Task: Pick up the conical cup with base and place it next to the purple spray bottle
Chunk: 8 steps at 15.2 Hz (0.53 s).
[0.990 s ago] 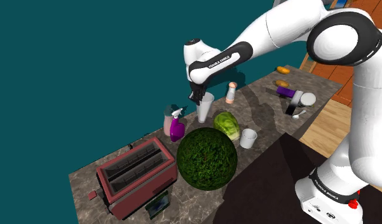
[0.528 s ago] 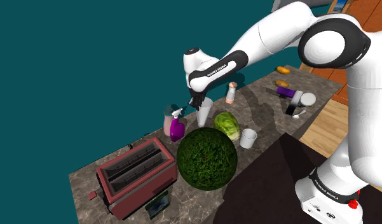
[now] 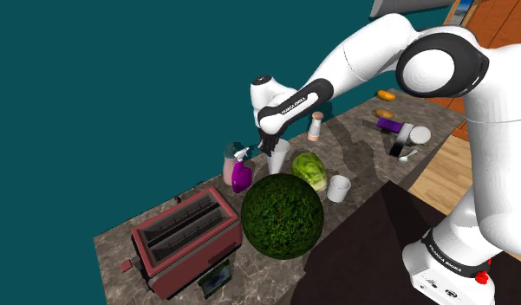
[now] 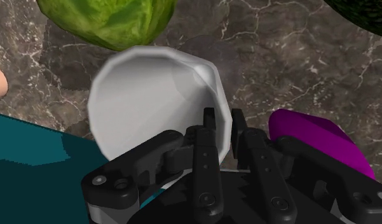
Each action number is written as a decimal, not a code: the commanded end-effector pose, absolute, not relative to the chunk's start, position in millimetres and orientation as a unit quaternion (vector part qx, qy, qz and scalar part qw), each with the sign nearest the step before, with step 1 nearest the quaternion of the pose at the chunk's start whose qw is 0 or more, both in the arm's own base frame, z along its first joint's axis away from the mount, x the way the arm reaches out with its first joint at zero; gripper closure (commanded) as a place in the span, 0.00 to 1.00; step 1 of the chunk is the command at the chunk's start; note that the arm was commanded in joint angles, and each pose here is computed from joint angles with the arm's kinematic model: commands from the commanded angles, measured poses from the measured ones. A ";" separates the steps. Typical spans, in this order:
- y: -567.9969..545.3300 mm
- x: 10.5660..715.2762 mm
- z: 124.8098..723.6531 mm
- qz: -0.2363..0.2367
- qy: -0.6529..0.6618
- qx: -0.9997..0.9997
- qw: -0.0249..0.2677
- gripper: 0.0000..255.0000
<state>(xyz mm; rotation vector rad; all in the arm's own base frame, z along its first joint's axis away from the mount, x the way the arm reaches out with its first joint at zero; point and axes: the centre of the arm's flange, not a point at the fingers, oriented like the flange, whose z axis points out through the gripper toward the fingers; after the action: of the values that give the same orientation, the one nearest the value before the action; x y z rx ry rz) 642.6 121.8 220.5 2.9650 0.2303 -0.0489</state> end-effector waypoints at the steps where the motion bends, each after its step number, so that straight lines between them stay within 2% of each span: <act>1: 122.0 642.9 219.8 -0.016 0.077 0.993 0.083 1.00; 5: 122.0 642.9 219.8 -0.016 0.077 0.993 0.083 1.00; 6: 122.0 642.8 219.9 -0.016 0.077 0.993 0.083 0.00; 8: 122.0 642.9 219.9 -0.016 0.077 0.993 0.083 0.00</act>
<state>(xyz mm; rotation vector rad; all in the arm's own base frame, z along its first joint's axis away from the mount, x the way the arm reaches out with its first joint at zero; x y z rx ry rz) 642.8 122.0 219.9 2.9651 0.2303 -0.0471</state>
